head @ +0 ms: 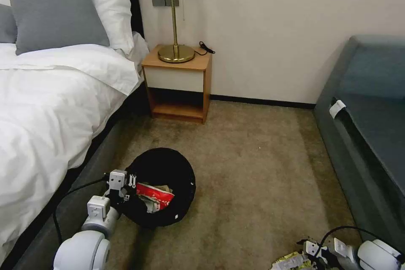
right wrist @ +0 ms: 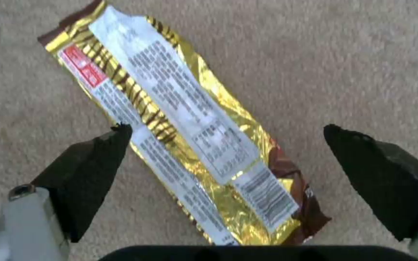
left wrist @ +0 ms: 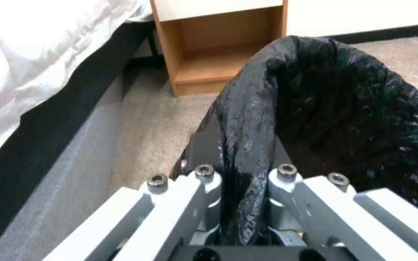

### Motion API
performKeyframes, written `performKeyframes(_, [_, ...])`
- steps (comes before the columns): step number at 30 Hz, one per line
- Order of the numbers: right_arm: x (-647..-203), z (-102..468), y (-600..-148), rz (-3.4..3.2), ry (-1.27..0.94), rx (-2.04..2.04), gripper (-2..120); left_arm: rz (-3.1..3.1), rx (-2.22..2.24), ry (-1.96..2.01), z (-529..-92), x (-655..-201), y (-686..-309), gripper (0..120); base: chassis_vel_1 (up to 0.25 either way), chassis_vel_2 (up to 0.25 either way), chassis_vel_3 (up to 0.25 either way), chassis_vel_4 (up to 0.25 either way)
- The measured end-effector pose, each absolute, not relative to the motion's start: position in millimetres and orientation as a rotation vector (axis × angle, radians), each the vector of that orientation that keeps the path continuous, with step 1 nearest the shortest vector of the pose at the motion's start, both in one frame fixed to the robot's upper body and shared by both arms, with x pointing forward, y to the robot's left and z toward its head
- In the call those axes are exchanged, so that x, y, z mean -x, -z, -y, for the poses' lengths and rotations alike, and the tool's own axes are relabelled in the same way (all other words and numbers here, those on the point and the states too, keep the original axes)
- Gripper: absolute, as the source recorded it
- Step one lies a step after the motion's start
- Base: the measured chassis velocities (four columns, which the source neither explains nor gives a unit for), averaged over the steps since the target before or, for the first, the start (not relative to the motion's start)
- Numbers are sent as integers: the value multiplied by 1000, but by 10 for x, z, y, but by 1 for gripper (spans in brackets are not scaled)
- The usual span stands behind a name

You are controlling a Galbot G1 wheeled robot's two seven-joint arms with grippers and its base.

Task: Pick up the trash bin, then pick up the garbage on the floor and place it into the trash bin.

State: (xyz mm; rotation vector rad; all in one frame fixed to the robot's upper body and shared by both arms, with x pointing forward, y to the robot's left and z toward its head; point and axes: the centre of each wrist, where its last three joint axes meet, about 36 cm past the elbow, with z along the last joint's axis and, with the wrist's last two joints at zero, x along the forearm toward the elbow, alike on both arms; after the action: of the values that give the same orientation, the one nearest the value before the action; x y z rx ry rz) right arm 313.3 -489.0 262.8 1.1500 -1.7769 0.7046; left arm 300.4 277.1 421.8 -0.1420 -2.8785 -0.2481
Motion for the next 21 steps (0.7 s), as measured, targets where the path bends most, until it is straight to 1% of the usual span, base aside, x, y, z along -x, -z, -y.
performKeyframes(21, [-3065, 4920, -2531, 1749, -679, -1162, 100, 2876, 163, 242, -2756, -2990, -4231, 7, 0, 0, 0, 0])
